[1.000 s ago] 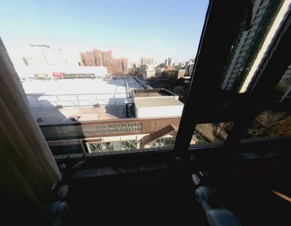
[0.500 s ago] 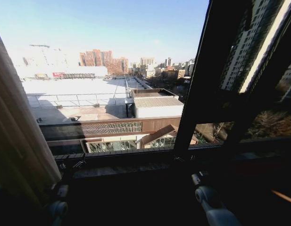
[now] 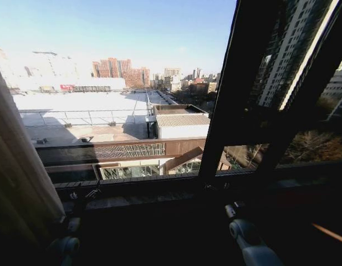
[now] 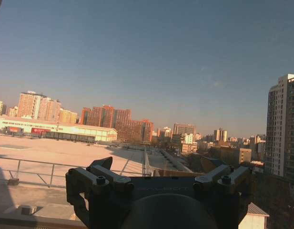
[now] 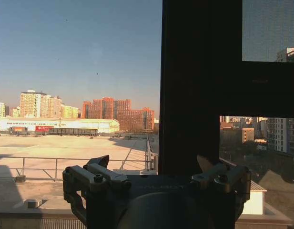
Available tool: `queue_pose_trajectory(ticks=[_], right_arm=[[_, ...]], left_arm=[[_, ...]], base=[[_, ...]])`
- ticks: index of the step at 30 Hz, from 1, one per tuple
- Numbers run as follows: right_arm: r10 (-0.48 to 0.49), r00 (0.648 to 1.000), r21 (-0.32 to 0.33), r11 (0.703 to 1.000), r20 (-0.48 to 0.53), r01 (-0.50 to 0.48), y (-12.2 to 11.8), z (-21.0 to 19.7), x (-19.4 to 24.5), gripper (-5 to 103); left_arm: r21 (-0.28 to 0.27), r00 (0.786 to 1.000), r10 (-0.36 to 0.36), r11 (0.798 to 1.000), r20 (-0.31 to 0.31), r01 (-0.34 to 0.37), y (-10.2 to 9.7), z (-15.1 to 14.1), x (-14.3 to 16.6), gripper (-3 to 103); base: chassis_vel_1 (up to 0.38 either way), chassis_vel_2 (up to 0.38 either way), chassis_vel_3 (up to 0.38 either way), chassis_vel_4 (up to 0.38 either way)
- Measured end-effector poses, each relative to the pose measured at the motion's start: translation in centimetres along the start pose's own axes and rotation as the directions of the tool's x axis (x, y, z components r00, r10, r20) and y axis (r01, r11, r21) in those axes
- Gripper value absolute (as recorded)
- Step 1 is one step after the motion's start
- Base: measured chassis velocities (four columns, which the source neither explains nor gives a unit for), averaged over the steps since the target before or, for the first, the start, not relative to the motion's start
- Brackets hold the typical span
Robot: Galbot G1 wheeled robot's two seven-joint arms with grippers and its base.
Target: Open the curtains by pulling them apart, changing their state from closed to fully open.
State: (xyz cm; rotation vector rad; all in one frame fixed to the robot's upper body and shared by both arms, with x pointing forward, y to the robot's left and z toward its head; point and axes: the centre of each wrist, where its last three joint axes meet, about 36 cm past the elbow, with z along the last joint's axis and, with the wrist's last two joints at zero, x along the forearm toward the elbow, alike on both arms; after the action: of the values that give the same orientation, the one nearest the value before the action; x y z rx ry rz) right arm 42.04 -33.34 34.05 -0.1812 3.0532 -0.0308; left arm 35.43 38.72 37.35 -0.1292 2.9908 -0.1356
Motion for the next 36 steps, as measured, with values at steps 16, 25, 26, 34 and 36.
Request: queue_pose_trajectory(ticks=[16, 25, 26, 34, 36], right_arm=[[0.000, 1.000, 0.000, 1.000, 0.000, 0.000, 0.00, 0.00, 0.00, 100], [0.000, 1.000, 0.000, 1.000, 0.000, 0.000, 0.00, 0.00, 0.00, 100], [0.000, 1.000, 0.000, 1.000, 0.000, 0.000, 0.00, 0.00, 0.00, 100], [0.000, 1.000, 0.000, 1.000, 0.000, 0.000, 0.00, 0.00, 0.00, 100], [0.000, 1.000, 0.000, 1.000, 0.000, 0.000, 0.00, 0.00, 0.00, 100]], left_arm=[[0.000, 1.000, 0.000, 1.000, 0.000, 0.000, 0.00, 0.00, 0.00, 100], [0.000, 1.000, 0.000, 1.000, 0.000, 0.000, 0.00, 0.00, -0.01, 100], [0.000, 1.000, 0.000, 1.000, 0.000, 0.000, 0.00, 0.00, -0.01, 100], [0.000, 1.000, 0.000, 1.000, 0.000, 0.000, 0.00, -0.01, -0.01, 100], [0.000, 1.000, 0.000, 1.000, 0.000, 0.000, 0.00, -0.01, -0.01, 100]], base=[[-0.328, -0.326, 0.314, 0.324], [-0.365, -0.356, 0.363, 0.357], [-0.345, -0.364, 0.369, 0.369], [-0.355, -0.364, 0.344, 0.356], [-0.363, -0.364, 0.365, 0.344]])
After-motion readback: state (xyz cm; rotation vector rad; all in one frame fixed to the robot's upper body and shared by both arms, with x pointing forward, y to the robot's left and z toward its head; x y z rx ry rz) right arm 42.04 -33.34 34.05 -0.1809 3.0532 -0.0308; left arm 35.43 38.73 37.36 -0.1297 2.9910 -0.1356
